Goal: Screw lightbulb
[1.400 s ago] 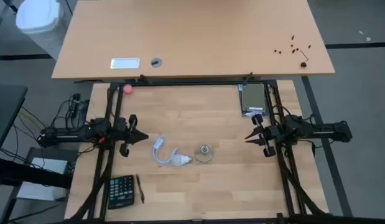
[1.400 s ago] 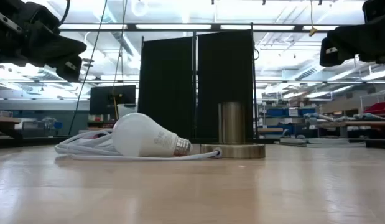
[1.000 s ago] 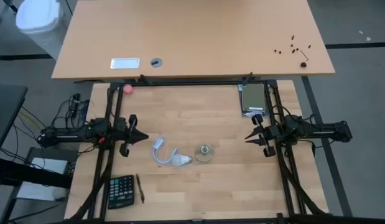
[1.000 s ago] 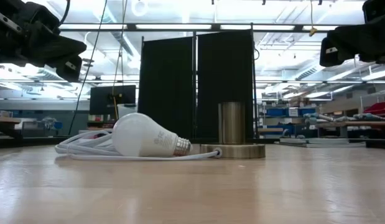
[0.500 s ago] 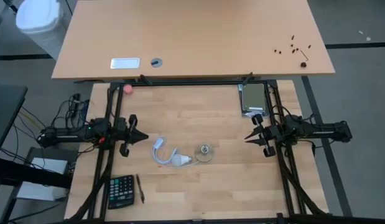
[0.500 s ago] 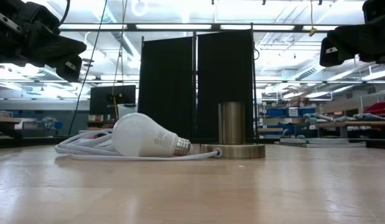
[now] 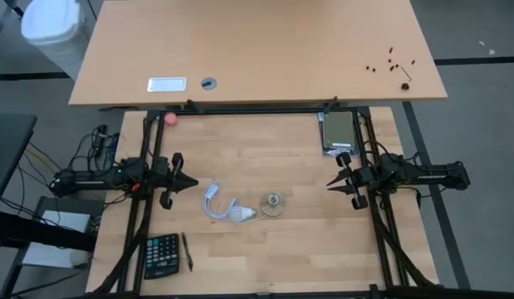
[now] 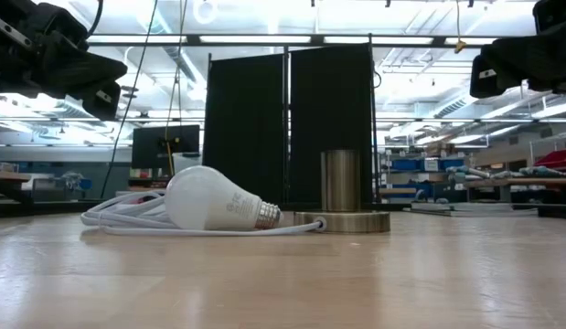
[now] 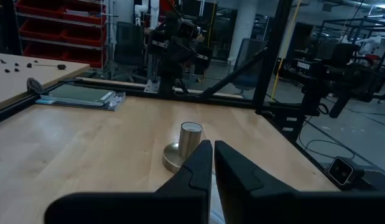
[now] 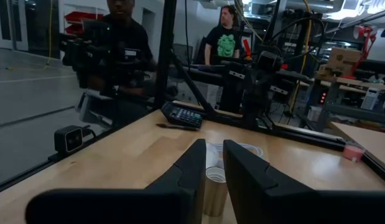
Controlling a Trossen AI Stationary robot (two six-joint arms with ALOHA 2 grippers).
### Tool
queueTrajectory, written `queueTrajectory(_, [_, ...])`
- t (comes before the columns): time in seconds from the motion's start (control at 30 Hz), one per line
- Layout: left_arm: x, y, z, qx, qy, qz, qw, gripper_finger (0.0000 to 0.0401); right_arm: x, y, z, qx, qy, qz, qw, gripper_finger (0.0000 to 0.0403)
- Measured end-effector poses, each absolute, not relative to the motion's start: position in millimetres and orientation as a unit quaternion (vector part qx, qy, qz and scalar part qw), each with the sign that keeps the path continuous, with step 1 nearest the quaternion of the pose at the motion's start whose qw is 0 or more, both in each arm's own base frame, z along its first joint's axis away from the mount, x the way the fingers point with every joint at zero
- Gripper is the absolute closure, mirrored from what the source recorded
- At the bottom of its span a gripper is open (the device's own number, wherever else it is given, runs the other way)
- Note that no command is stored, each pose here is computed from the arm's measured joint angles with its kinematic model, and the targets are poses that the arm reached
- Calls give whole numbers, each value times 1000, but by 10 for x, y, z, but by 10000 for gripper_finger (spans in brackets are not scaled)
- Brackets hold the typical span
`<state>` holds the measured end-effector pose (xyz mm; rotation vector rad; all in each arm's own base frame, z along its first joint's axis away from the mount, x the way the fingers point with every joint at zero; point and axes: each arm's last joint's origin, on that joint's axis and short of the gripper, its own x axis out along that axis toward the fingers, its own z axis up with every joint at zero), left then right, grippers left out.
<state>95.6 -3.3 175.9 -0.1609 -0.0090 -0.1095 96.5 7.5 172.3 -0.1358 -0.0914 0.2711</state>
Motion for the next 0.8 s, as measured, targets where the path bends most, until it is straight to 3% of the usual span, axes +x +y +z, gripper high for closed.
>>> queueTrajectory(0.8, [956, -33, 1759, -80, -4, -55, 995, 375, 964, 75, 1724, -68, -46, 135, 987, 335])
